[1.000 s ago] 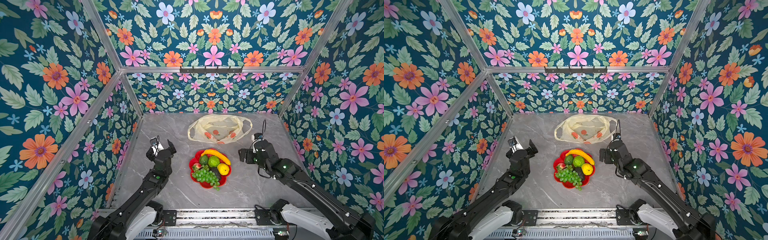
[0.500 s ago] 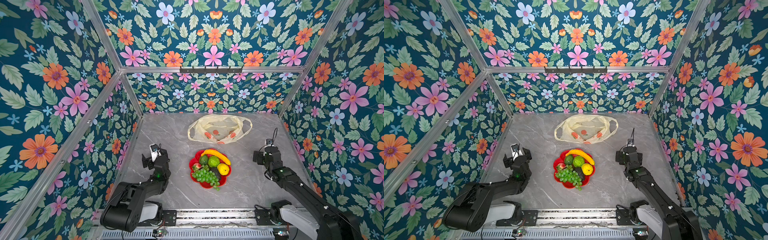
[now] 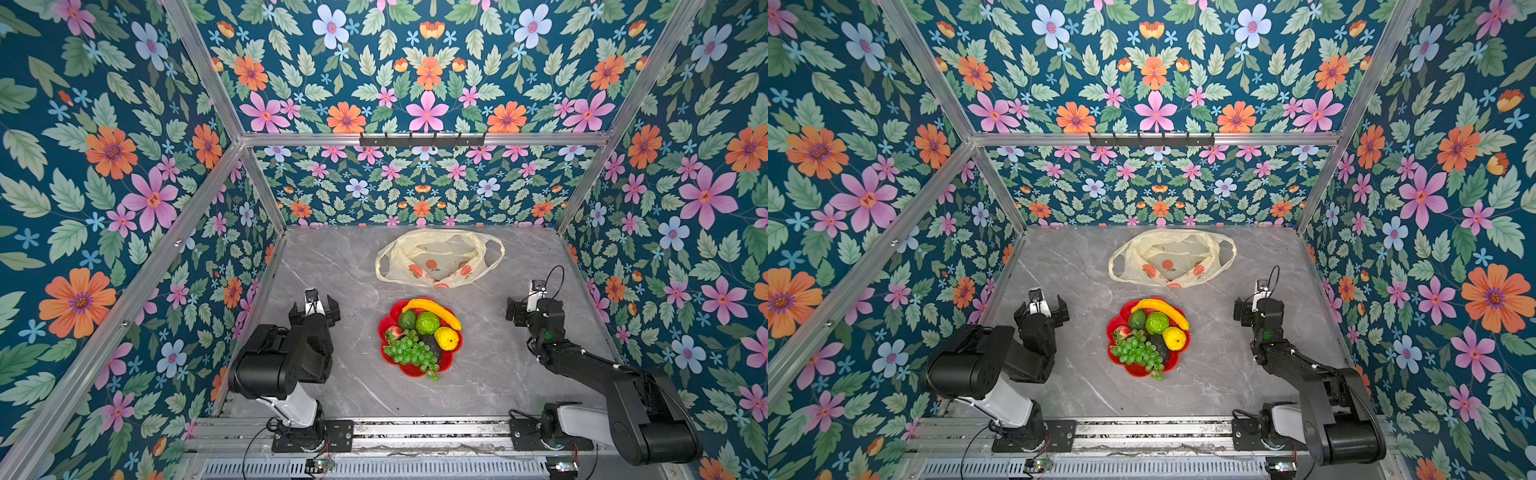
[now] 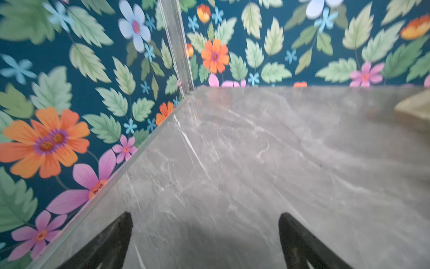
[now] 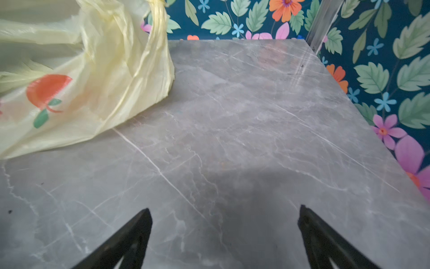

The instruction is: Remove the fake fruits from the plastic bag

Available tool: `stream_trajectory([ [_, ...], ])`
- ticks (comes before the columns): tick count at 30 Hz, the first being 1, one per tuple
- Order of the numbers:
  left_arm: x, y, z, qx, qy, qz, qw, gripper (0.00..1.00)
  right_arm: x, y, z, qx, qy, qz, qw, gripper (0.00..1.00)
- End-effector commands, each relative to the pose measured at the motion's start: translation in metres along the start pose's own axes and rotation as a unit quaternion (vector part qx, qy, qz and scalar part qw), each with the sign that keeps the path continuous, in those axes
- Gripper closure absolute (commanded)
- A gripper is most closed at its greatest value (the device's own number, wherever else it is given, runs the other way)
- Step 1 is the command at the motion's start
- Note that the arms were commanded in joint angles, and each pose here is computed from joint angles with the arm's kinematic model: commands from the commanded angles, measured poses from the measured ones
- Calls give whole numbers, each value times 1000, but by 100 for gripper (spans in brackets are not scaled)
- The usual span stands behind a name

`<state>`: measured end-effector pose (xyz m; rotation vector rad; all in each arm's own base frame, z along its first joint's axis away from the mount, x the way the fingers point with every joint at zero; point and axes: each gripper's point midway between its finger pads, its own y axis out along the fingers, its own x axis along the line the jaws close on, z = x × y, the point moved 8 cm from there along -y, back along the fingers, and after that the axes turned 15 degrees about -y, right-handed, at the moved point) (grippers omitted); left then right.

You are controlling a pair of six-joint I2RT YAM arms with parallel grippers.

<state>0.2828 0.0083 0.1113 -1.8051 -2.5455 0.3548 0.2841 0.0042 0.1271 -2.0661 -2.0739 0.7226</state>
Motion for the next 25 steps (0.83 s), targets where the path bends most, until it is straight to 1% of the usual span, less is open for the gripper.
stream_trajectory([
  [1,-11,20,-19,-15,-33,45,998,0,3,11,-16,-52,-5,-50,997,1],
  [3,-6,22,-17,2,-48,42,998,0,-3,16,-9,-42,15,-58,997,1],
  [4,-6,21,-19,-6,-50,44,998,0,-6,18,-7,-52,24,-40,998,1],
  [5,-5,20,-20,-16,-46,40,998,0,-8,17,-1,-48,31,-26,998,1],
  [9,-4,20,-20,-17,-48,32,998,0,-13,18,0,-39,43,-1,998,1],
  [16,-5,21,-20,-15,-46,34,998,0,-13,18,0,-38,44,1,998,1],
  [17,-8,23,-20,-10,-43,46,998,0,-13,18,-1,-38,44,1,998,1],
  [20,-9,24,-19,-2,-43,54,998,0,-13,18,0,-38,44,1,998,1],
  [25,-9,20,-20,-12,-36,53,998,0,-14,18,-1,-39,44,1,998,1],
])
